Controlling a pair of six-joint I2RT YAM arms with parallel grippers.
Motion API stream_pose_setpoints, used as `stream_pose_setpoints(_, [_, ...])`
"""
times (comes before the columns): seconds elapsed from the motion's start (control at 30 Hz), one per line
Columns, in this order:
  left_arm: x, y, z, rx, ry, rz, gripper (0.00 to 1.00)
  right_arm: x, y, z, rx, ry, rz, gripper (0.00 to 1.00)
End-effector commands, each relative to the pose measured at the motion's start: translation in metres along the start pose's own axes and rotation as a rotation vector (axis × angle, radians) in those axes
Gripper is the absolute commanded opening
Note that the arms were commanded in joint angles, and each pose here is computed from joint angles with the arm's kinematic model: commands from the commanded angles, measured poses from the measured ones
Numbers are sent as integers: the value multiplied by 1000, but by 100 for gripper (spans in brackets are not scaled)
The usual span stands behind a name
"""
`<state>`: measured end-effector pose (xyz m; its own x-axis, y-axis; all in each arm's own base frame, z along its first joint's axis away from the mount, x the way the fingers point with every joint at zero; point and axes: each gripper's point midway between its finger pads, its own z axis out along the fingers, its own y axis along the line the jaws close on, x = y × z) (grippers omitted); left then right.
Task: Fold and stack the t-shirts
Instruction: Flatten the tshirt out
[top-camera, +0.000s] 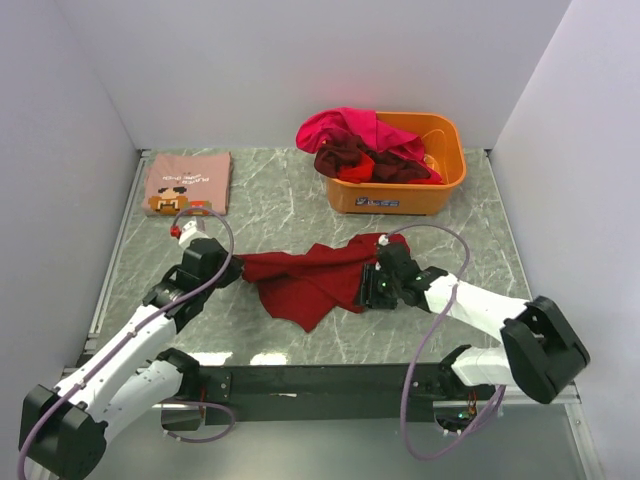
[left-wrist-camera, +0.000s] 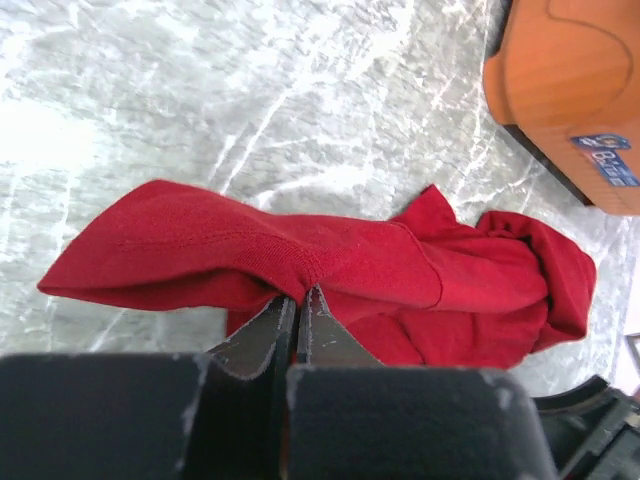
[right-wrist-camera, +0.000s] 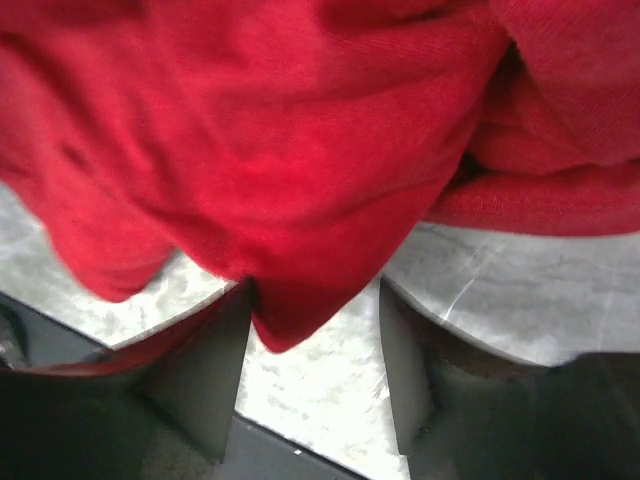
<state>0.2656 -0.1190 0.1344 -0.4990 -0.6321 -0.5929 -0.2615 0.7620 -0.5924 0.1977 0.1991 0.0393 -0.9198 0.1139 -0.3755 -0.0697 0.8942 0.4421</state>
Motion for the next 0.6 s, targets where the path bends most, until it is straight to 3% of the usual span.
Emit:
stream_pose_setpoints(0.0, [-27, -18, -8, 28, -81, 17, 1, -3, 13, 11, -46, -8, 33, 51])
stream_pose_setpoints(0.03, [-29, -21, -8, 37, -86, 15, 1, -9, 15, 11, -54, -25, 32, 16])
stream_pose_setpoints(0.07, [-30, -21, -8, 39, -89, 14, 1, -11, 15, 10, -44, -37, 33, 4])
stream_pose_setpoints(0.1, [-34, -24, -9, 41, -102, 9, 1, -16, 12, 9, -21, -55, 29, 0])
stream_pose_setpoints(0.23, [-60, -33, -19, 18, -181, -17, 1, -59, 8, -29, 105, -202, -23, 0])
stream_pose_setpoints(0.37, [-110, -61, -45, 63, -329, -50, 1, -118, -4, -92, 283, -460, -24, 0])
stream_pose_setpoints(0.57, [-166, -102, -88, 159, -486, -65, 1, -186, 39, -192, 191, -764, -34, 0])
